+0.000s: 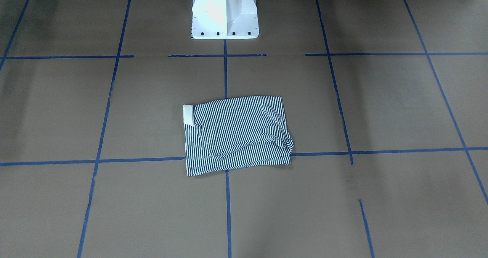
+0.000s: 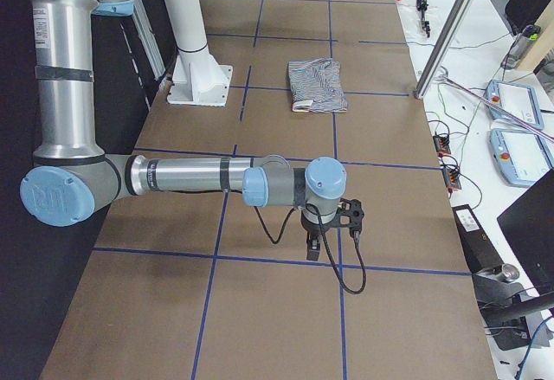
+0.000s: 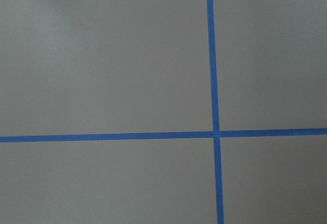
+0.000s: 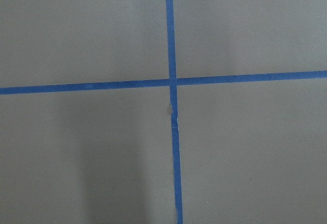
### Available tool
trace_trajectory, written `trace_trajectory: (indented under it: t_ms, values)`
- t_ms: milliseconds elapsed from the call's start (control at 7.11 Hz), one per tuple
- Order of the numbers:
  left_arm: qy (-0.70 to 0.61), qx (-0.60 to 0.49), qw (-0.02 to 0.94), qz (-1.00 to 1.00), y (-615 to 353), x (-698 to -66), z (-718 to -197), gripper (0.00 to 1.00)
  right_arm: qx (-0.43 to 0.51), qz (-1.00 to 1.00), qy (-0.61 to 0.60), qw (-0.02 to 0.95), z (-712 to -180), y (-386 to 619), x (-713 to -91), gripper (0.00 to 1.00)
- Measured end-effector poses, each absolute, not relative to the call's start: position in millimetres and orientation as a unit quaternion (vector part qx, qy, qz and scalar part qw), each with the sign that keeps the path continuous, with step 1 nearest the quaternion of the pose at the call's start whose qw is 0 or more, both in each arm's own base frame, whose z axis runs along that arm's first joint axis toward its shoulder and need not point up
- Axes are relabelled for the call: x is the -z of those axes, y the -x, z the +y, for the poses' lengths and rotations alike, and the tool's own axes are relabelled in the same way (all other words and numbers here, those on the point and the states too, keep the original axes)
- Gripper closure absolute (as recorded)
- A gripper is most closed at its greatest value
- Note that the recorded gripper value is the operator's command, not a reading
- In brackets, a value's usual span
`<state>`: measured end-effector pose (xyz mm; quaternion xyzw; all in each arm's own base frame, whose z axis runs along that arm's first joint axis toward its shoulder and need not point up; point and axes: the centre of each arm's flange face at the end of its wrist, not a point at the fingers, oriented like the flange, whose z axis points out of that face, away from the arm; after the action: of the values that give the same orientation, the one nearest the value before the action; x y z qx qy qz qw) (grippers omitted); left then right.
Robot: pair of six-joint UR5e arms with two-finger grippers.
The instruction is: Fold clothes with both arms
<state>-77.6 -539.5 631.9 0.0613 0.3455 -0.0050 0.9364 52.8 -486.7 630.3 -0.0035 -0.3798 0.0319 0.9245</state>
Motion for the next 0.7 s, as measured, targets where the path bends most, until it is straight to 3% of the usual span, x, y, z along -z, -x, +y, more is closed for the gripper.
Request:
trace_trajectory:
  t_ms: [703]
  values:
    - [-0.071,0.0,0.935,0.347,77.4,-622.6,-541.0,0.0,-0.028,-0.381,-0.006,0.924,-488.0,-52.6,-629.0,0.0]
